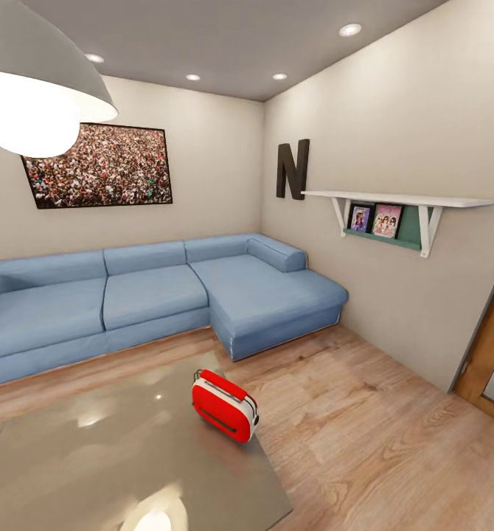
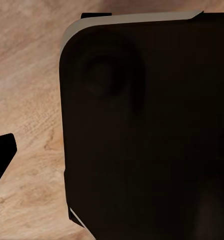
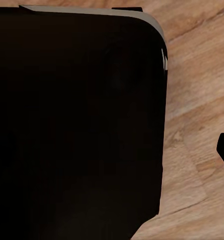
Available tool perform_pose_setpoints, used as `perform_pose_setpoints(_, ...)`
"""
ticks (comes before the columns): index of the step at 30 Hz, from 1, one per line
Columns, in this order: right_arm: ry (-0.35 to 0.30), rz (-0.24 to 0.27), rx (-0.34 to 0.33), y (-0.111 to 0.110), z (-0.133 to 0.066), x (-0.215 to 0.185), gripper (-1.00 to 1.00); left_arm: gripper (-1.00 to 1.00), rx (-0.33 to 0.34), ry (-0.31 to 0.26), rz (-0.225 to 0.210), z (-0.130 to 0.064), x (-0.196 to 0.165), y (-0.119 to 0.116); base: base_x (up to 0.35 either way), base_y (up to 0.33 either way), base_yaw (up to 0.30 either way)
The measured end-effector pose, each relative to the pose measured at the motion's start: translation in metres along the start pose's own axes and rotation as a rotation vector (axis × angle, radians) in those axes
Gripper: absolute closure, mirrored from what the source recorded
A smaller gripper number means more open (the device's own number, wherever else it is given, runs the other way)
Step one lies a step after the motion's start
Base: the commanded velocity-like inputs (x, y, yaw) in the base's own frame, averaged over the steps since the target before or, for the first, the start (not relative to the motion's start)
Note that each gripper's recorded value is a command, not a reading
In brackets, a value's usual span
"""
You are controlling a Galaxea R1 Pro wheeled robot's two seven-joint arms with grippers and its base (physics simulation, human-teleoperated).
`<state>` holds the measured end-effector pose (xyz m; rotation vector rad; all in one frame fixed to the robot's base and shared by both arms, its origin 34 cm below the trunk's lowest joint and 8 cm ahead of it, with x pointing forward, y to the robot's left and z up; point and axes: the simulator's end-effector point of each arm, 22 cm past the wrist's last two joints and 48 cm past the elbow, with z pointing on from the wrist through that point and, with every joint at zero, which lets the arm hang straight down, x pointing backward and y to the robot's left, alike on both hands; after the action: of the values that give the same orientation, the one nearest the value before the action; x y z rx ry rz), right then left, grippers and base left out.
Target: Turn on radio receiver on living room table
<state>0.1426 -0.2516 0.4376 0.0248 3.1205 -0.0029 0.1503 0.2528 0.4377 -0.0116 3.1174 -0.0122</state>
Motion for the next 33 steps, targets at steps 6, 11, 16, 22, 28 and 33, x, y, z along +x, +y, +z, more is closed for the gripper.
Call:
perform_pose_setpoints(6, 0.0, -0.002, 0.0, 0.0, 0.0, 0.0, -1.0, -1.0, 0.0, 0.0, 0.0, 0.0, 0.0, 0.0002, 0.164, -0.116, 0.0)
perform_pose_setpoints(11, -0.001, -0.003, 0.0, 0.0, 0.0, -0.0001, -1.0, -1.0, 0.0, 0.0, 0.0, 0.0, 0.0, 0.0002, 0.231, -0.175, 0.0)
perform_pose_setpoints(16, -0.001, -0.003, 0.0, 0.0, 0.0, -0.0001, -1.0, -1.0, 0.0, 0.0, 0.0, 0.0, 0.0, 0.0002, 0.237, -0.181, 0.0)
perform_pose_setpoints(22, -0.001, -0.004, 0.0, 0.0, 0.0, -0.0001, -1.0, -1.0, 0.0, 0.0, 0.0, 0.0, 0.0, 0.0002, 0.238, -0.182, 0.0)
perform_pose_setpoints(28, 0.0, -0.003, 0.0, 0.0, 0.0, -0.0001, -1.0, -1.0, 0.0, 0.0, 0.0, 0.0, -0.0001, 0.0002, 0.234, -0.176, 0.0)
perform_pose_setpoints(33, -0.001, -0.003, 0.0, 0.0, 0.0, -0.0003, -1.0, -1.0, 0.0, -0.001, 0.0, 0.0, -0.0003, 0.0002, 0.102, -0.068, 0.0)
